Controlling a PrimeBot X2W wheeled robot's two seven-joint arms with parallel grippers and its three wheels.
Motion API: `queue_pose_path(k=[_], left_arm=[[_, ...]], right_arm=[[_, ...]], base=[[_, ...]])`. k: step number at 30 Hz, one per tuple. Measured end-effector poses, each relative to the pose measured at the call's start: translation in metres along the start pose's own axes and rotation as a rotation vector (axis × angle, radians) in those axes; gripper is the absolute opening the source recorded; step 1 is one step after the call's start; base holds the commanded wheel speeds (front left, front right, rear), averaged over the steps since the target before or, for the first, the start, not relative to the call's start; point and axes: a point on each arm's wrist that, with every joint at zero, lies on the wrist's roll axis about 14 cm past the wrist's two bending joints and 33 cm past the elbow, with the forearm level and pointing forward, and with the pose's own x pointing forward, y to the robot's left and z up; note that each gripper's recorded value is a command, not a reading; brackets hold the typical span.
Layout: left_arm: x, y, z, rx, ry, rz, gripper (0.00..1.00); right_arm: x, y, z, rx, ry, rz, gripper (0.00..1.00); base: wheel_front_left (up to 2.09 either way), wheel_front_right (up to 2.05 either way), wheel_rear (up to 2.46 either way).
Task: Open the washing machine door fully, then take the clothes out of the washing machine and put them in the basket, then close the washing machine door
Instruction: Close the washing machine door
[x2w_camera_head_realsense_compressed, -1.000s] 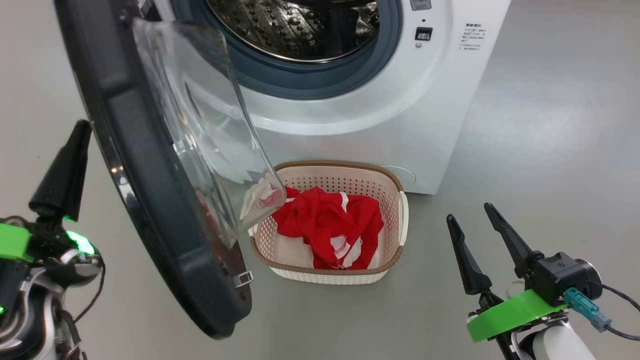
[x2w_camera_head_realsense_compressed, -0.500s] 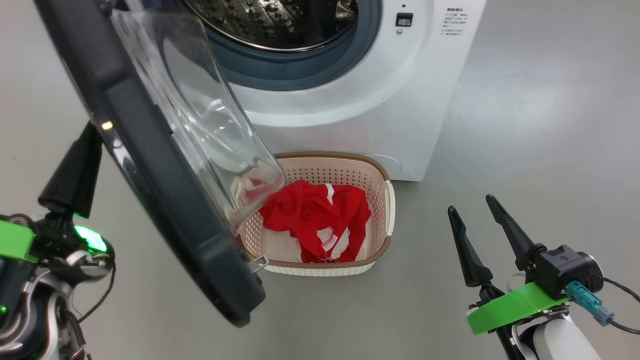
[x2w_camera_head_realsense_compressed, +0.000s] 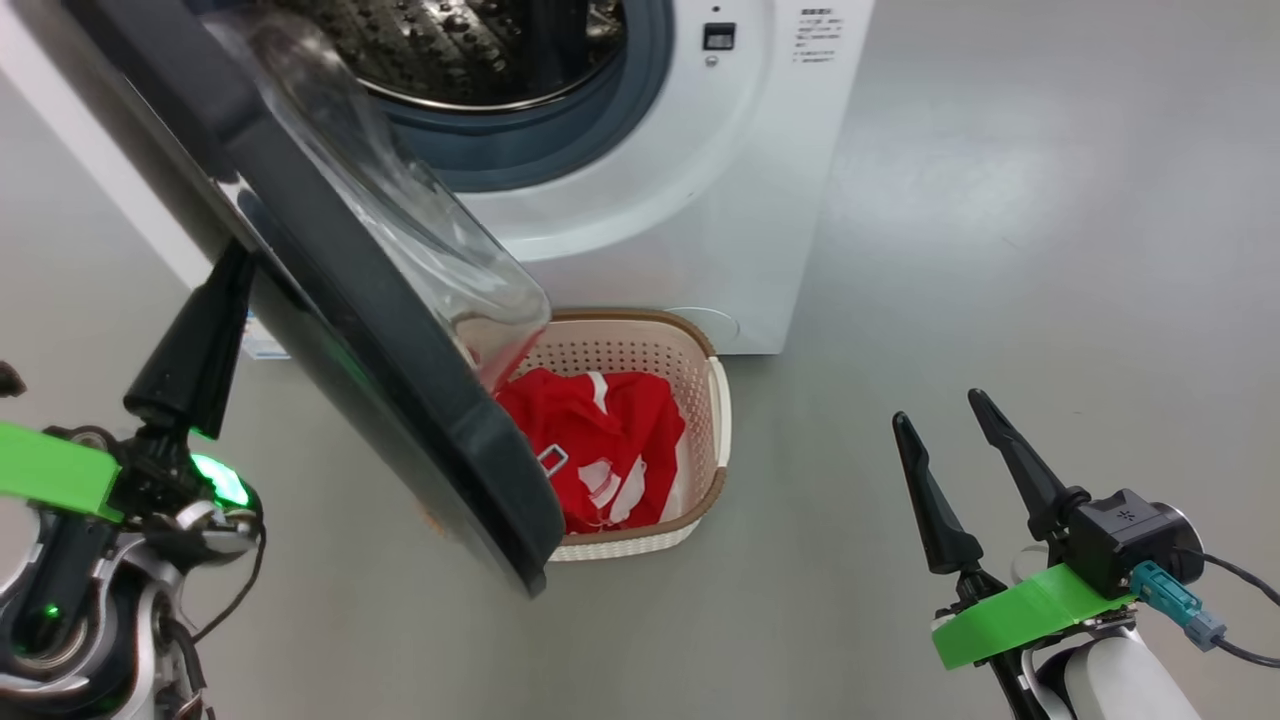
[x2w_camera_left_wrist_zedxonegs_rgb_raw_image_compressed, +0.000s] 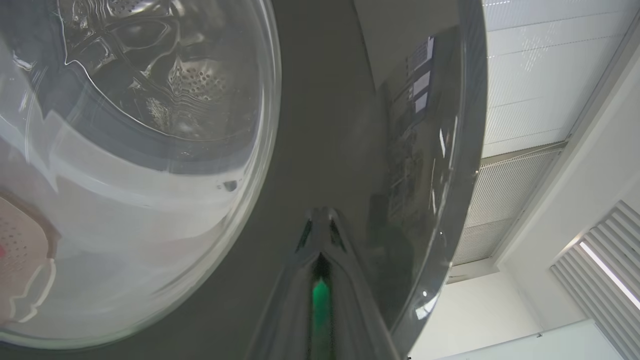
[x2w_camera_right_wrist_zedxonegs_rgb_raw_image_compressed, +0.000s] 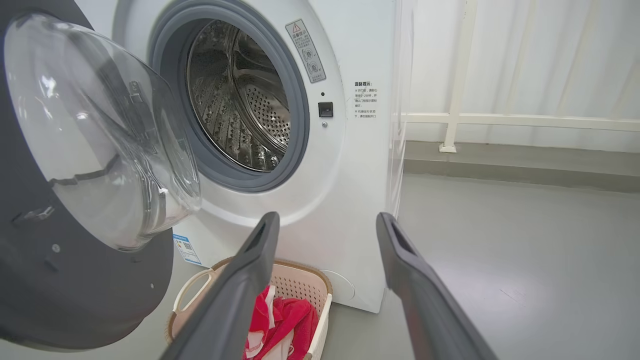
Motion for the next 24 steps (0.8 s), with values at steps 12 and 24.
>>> queue_pose_path(k=[12,24], left_arm=[[0.030,0.015,-0.032,0.023,0.051,0.024,0.00],[0.065,0.013,-0.042,0.003,0.037,-0.002,0.00]], right_arm=[[-0.017,-0.021,0.007,0.001,-0.014,-0.070,1.00],[-0.025,-0.034,0.005,-0.004,-0.005,-0.110,1.00]], base=[[0.00,0.00,0.00],[0.00,0.00,0.00]])
